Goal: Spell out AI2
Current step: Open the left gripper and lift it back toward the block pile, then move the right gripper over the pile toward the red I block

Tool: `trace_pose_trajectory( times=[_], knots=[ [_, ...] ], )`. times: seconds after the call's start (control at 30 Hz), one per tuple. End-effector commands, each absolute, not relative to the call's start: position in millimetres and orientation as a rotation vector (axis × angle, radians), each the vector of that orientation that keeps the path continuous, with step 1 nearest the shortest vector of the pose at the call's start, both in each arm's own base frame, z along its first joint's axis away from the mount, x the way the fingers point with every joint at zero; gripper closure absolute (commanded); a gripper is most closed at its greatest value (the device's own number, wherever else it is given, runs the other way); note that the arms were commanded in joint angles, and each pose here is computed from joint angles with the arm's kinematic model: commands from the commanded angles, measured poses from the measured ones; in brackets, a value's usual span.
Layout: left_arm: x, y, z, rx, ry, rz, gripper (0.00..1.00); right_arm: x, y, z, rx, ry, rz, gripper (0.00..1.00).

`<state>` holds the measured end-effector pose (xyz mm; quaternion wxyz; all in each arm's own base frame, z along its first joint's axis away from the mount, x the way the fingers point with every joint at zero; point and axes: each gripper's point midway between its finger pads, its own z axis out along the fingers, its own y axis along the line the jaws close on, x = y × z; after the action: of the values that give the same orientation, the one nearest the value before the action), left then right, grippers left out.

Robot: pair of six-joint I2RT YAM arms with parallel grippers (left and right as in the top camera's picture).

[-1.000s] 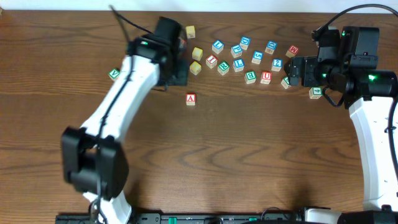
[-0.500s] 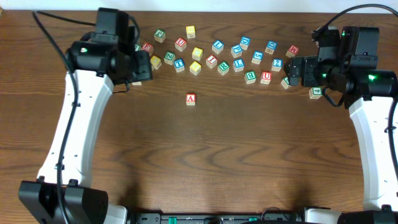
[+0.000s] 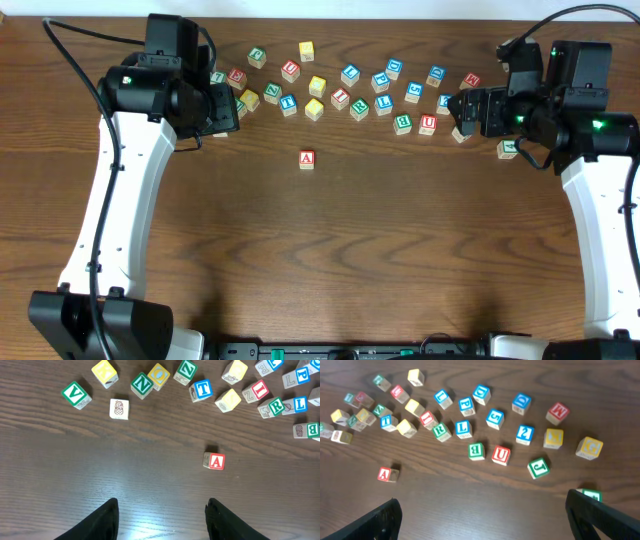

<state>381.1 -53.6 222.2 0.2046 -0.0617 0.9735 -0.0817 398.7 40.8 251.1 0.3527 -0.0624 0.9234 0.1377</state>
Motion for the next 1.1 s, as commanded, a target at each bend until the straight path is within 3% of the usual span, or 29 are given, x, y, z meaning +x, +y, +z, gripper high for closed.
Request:
trace_pose_trajectory(
  times=[0.0, 0.4, 0.8, 1.07],
  knots=[
    [386.0, -52.0, 234.6, -0.144, 2.670, -0.222, 0.45, 403.0, 46.6, 265.8, -0.170, 2.343, 0.384, 0.01],
    [411.7, -40.7, 248.2, -0.163, 2.549, -0.136, 0.45, 428.4, 58.4, 250.9, -0.057, 2.434, 0.322, 0.01],
    [412.2, -34.5, 247.2, -0.176, 2.548, -0.089, 0.44, 477.6, 80.2, 214.2, 0.143, 2.599, 0.308, 0.10],
    [412.1, -30.7, 245.3, -0.184, 2.552, -0.060, 0.45, 476.8, 79.4, 187.9, 0.153, 2.665, 0.185, 0.10]
  ],
)
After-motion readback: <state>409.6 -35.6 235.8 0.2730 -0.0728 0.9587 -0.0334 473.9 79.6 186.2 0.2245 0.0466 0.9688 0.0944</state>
